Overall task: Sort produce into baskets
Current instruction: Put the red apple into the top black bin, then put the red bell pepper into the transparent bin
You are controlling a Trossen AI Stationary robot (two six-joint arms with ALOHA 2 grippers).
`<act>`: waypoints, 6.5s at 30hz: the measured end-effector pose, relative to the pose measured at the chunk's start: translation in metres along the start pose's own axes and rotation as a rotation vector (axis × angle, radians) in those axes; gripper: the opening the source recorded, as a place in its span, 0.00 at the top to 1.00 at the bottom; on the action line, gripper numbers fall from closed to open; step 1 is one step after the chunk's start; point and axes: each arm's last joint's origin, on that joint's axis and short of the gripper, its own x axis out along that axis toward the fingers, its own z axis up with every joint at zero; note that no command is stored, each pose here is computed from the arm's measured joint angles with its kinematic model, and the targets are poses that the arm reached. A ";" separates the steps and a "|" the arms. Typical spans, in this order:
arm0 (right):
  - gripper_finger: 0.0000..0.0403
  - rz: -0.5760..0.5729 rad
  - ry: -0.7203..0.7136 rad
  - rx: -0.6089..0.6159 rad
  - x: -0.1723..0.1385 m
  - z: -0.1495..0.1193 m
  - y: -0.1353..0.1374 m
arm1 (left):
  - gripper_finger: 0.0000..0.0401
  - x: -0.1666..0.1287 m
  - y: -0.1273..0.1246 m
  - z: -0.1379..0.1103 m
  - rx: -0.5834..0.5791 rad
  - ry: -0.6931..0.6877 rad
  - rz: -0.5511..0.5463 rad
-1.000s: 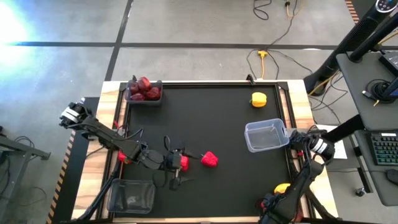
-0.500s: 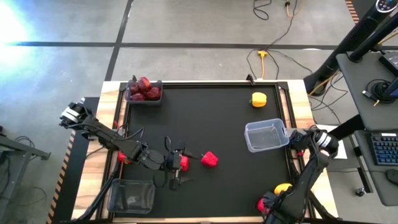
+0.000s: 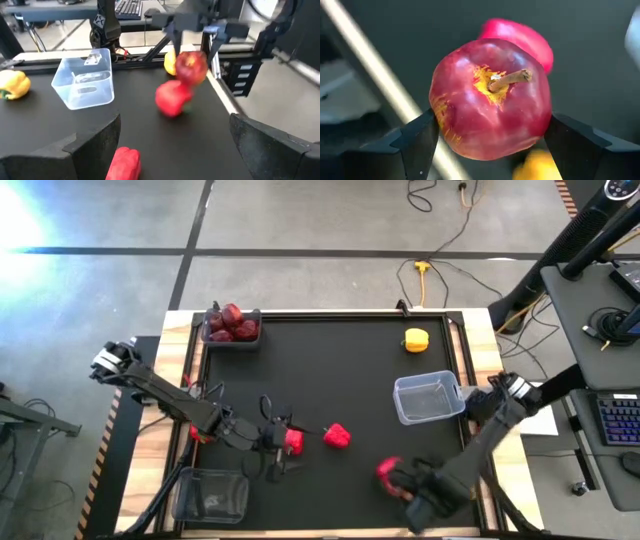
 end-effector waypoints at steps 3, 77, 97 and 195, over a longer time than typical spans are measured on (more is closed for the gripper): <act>0.22 -0.022 -0.065 -0.077 0.004 0.031 -0.008 | 0.12 -0.015 0.004 0.007 -0.061 0.015 0.000; 0.09 0.101 -0.414 -0.387 0.072 0.201 -0.143 | 0.11 0.050 0.038 -0.062 0.102 0.435 0.605; 0.09 0.084 -0.803 -0.461 0.070 0.101 -0.017 | 0.00 0.055 0.116 -0.073 -0.024 0.301 0.430; 0.09 0.066 -0.774 -0.440 0.082 0.110 -0.029 | 0.09 -0.114 0.159 -0.023 -0.341 -0.010 0.621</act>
